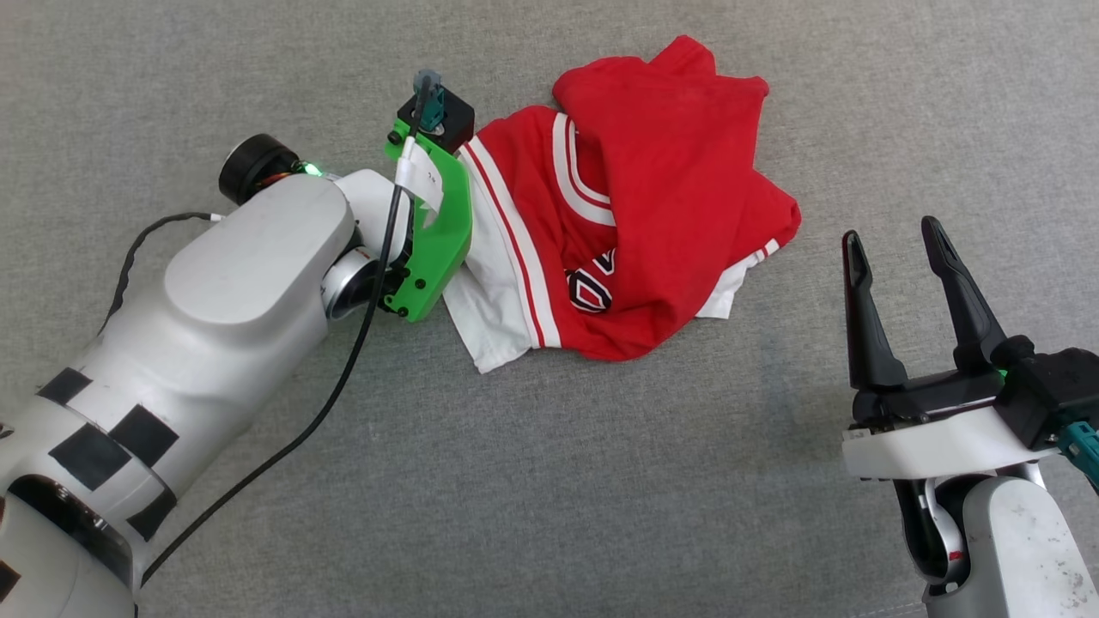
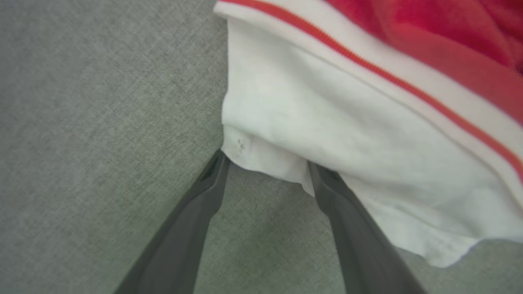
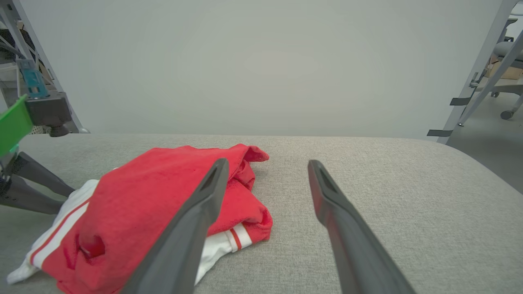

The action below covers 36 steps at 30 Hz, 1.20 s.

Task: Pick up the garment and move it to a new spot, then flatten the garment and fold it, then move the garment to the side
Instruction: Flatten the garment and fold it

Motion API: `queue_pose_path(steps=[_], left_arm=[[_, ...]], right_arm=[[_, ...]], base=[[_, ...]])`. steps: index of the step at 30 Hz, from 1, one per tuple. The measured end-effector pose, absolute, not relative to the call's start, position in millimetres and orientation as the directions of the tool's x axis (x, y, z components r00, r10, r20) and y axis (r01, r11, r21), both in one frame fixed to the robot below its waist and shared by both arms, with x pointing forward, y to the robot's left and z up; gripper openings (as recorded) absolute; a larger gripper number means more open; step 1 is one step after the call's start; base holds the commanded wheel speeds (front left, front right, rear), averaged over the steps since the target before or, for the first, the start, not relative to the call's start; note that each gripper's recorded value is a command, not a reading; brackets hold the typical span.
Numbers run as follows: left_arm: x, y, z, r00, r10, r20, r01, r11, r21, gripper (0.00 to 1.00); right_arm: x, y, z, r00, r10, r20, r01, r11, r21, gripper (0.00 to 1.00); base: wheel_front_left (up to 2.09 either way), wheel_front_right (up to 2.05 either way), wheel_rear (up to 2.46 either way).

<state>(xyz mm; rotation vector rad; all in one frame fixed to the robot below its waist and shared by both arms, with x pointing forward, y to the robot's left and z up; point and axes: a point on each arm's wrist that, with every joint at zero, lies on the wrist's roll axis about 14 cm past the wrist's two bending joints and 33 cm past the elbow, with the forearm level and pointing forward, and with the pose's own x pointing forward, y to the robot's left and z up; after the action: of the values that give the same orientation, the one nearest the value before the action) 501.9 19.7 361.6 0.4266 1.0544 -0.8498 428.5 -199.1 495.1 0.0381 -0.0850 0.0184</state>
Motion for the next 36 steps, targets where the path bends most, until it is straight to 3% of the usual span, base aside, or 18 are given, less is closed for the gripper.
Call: queue_pose_path(steps=[1,3,14,23,30,36], left_arm=[[503,19,361,0.225,-0.402,-0.888,0.784,0.616,-0.080,1.00],[504,19,360,0.223,-0.407,-0.886,0.787,0.612,-0.083,0.00],[500,21,390,0.355,-0.551,-0.755,0.760,0.640,-0.110,0.00],[491,121,412,0.510,-0.458,-0.728,0.580,0.808,-0.102,0.00],[460,180,393,0.513,-0.335,-0.790,0.431,0.897,-0.100,0.00],[444,193,368,0.483,-0.290,-0.826,0.365,0.924,-0.112,0.00]], right_arm=[[429,-200,494,0.997,0.015,0.082,-0.018,0.999,0.037,1.00],[430,-200,491,0.997,0.014,0.076,-0.017,0.999,0.036,1.00],[427,-197,504,0.994,0.022,0.111,-0.027,0.999,0.042,1.00],[422,-178,516,0.987,0.071,0.141,-0.078,0.996,0.048,1.00],[423,-169,519,0.984,0.095,0.153,-0.104,0.993,0.054,1.00],[419,-176,513,0.988,0.078,0.131,-0.085,0.995,0.049,1.00]], base=[[0.00,0.00,0.00],[0.00,0.00,0.00],[0.00,0.00,0.00],[0.00,0.00,0.00],[0.00,0.00,0.00],[0.00,0.00,0.00]])
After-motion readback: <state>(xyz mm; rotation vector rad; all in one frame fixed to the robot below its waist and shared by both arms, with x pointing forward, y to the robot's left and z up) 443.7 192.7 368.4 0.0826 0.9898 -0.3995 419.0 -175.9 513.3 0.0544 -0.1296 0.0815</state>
